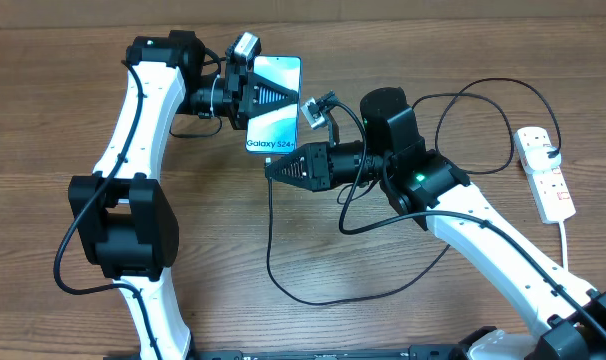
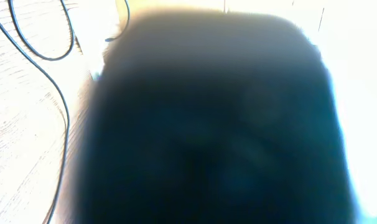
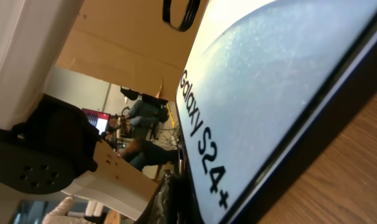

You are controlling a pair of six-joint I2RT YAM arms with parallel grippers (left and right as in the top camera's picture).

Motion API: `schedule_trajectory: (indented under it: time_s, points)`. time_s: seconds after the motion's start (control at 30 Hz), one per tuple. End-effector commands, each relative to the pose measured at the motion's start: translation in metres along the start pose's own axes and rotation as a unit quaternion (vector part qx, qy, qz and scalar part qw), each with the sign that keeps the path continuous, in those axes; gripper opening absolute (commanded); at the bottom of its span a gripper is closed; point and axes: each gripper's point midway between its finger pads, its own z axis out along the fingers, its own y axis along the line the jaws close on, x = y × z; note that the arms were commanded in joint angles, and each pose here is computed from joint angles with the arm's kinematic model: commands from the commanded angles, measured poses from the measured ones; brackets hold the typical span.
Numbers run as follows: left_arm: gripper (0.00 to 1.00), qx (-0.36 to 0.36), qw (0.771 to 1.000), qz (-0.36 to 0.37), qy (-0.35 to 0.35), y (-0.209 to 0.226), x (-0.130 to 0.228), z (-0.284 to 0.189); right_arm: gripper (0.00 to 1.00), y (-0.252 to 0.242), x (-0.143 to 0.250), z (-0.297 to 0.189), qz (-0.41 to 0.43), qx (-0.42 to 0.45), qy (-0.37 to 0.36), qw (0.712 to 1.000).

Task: Plug charger to phone and switch on socket

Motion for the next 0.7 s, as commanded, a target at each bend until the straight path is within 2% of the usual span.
schedule_trajectory:
  time_s: [0.0,0.67]
  points:
    - [0.04,0.011,0.999,0.031,0.017,-0.020,0.011,0.015,0.04,-0.004,-0.030,-0.009,0.007,0.029,-0.063,0.998]
    - [0.04,0.010,1.000,0.018,0.010,-0.019,0.008,0.010,0.04,-0.016,-0.043,-0.012,0.071,0.056,-0.103,0.990]
